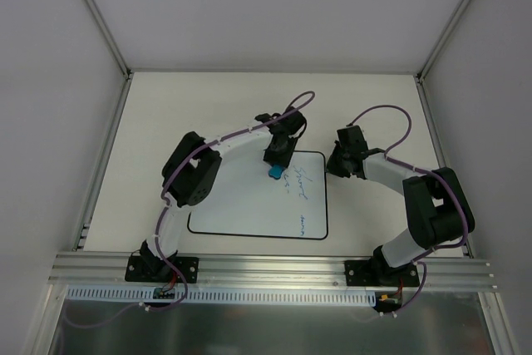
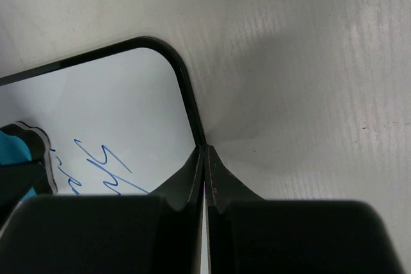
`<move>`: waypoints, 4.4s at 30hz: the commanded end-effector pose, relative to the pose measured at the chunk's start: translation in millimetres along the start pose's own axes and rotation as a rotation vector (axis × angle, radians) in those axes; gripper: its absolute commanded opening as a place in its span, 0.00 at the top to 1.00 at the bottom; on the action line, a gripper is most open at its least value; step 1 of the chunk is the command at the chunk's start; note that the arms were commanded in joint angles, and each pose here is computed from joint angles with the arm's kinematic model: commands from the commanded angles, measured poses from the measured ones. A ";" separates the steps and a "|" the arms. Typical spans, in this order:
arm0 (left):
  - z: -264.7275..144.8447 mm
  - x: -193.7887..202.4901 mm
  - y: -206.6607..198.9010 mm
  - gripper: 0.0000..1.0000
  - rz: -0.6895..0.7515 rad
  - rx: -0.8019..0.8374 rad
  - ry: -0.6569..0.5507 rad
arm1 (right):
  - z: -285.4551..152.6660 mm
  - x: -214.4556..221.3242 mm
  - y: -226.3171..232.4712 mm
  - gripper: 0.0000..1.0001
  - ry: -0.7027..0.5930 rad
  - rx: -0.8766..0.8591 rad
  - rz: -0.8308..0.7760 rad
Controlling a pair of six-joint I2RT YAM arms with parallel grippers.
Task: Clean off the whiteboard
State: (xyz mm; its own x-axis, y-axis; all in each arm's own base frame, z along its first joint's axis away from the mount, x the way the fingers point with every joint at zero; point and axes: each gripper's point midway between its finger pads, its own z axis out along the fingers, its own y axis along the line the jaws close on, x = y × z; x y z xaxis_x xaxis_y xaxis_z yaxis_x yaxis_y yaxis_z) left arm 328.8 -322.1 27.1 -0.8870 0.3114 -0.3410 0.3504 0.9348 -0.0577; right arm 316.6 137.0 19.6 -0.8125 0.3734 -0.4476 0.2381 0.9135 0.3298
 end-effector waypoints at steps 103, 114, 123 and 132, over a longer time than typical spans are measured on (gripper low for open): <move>-160.5 11.9 106.3 0.01 -0.348 -0.042 -0.292 | -79.7 -13.6 78.2 0.15 -0.226 0.049 -0.334; -165.1 96.4 171.6 0.01 -0.433 -0.108 -0.277 | -50.2 34.1 148.3 0.13 -0.136 0.074 -0.402; -157.2 128.4 175.1 0.01 -0.404 -0.114 -0.254 | -25.1 63.1 166.3 0.19 -0.066 0.078 -0.347; -151.5 131.2 174.5 0.01 -0.400 -0.116 -0.226 | -5.9 77.9 159.1 0.37 -0.024 0.116 -0.324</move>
State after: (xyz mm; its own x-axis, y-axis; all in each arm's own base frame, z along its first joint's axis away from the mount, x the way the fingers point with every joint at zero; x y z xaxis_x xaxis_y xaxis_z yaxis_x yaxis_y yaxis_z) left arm 228.2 -95.0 116.0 -0.8518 -0.1298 -0.5075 -0.0686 0.9881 -0.1376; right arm 282.8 305.0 36.1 -0.8556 0.0104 -0.5175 -0.0174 0.9987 0.0489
